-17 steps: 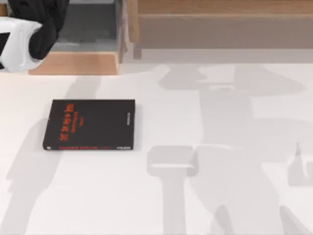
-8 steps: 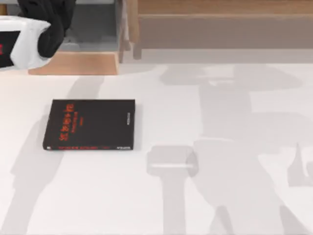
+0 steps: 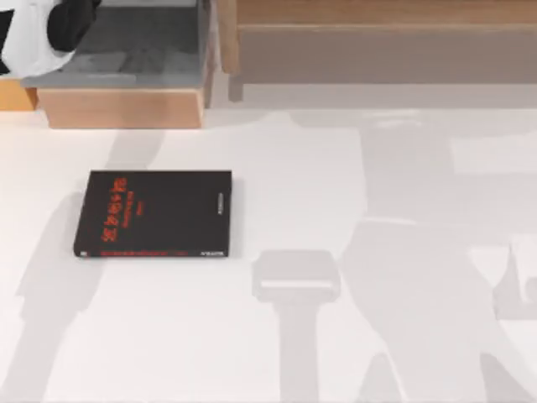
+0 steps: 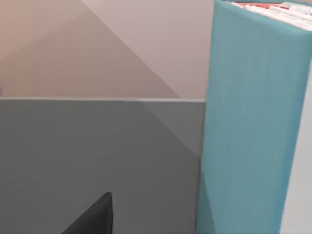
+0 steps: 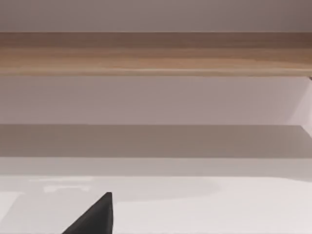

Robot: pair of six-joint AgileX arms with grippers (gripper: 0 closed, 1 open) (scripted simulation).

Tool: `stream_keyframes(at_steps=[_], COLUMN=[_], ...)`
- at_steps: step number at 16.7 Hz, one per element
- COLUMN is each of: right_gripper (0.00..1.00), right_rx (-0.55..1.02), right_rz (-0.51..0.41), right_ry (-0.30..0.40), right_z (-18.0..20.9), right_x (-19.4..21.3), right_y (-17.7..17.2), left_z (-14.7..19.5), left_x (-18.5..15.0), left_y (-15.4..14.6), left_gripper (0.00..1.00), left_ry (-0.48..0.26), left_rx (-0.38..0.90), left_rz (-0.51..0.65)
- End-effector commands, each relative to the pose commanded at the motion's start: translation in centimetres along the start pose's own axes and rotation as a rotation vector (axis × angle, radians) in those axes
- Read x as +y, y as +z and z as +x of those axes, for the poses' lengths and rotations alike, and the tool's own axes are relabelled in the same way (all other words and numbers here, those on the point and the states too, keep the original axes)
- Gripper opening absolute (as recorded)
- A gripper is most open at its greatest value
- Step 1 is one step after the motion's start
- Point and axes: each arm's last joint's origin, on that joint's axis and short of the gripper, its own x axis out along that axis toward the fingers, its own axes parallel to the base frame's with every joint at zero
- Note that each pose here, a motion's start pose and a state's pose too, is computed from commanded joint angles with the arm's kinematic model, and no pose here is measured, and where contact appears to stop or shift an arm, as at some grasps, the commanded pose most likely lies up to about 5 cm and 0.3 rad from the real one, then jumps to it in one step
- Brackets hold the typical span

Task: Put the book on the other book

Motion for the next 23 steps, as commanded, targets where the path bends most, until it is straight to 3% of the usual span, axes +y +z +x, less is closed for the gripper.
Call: stream_keyframes(at_steps=[4, 9, 22, 23], right_gripper=[1.0, 1.0, 1.0, 1.0], right_rx=[0.0, 0.0, 0.0, 0.0], right_rz=[0.0, 0.0, 0.0, 0.0], right_ry=[0.0, 0.0, 0.0, 0.0], right_z=[0.0, 0.0, 0.0, 0.0], right_x=[0.0, 0.0, 0.0, 0.0], right_y=[0.0, 0.0, 0.0, 0.0], left_z=[0.8, 0.9, 0.9, 0.9], left_x=[-1.2, -1.6, -1.6, -1.6], left_y=[-2.6, -3.0, -3.0, -3.0], left_gripper=[1.0, 1.0, 0.02, 0.0], left_ry=[0.001, 0.0, 0.0, 0.0], left_rx=[0.003, 0.0, 0.0, 0.0], left_rz=[0.0, -0.001, -0.001, -0.001])
